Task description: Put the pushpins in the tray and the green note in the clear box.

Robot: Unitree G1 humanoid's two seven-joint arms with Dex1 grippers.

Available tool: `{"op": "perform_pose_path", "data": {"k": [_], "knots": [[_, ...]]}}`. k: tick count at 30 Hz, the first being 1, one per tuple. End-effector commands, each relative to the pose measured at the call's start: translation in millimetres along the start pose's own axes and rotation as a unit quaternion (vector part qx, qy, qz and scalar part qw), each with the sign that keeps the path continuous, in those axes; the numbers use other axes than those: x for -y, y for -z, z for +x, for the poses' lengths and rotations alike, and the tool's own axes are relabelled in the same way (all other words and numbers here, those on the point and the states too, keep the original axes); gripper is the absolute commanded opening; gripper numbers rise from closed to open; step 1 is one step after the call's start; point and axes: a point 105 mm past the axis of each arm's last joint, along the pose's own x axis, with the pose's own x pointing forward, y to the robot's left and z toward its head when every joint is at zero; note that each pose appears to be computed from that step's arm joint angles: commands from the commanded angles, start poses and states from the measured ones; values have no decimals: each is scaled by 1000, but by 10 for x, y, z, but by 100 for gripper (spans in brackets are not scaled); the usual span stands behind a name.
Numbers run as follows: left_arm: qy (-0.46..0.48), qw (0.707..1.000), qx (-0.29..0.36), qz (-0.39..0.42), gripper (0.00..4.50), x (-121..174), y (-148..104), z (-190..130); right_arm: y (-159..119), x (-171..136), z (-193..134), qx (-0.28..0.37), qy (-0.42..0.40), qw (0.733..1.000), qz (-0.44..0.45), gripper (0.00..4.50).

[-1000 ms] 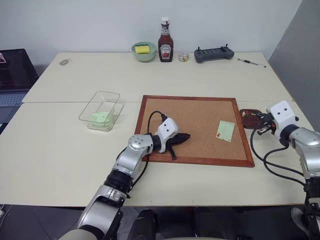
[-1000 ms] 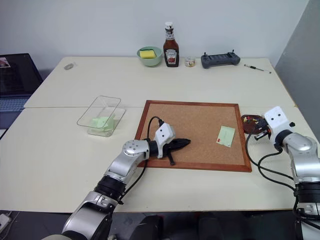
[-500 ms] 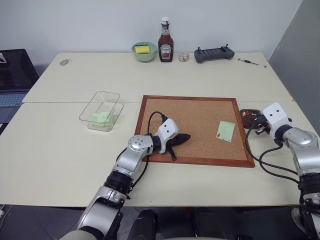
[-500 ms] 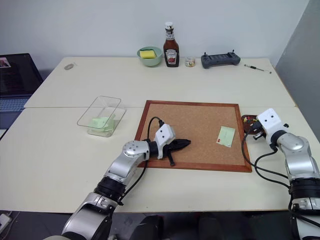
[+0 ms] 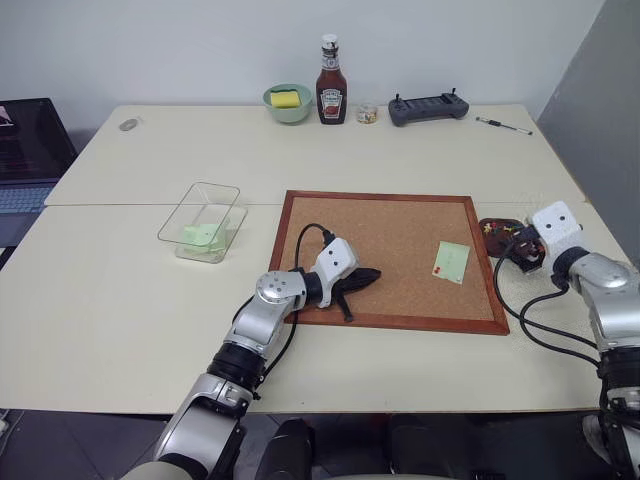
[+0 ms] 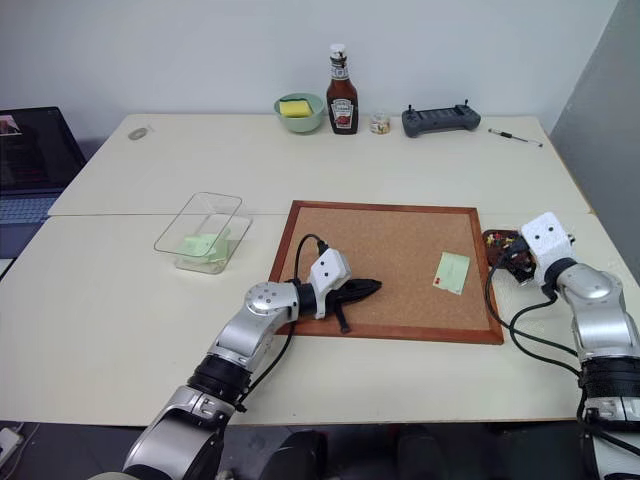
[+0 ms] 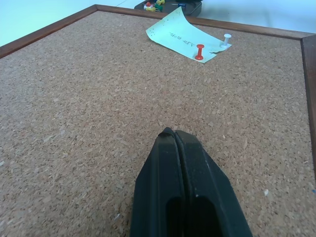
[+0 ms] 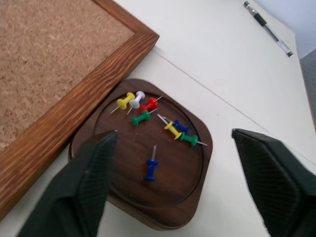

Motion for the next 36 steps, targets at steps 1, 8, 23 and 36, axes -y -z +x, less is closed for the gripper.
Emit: {"op": "perform_pose_path", "data": {"k": [1,8,23,36], "knots": [[21,999,-26,-17,0,112,170,17,-280,-51,-176,63,-43,996,50,448],[21,999,-27,-16,0,112,179,14,-266,-621,-522,47,-202,973,105,448],[25,999,-28,-11,0,124,178,30,-202,-937,-469,24,-241,965,95,380],[24,999,-29,-12,0,129,189,16,-98,-944,-408,9,-240,969,58,112]]}}
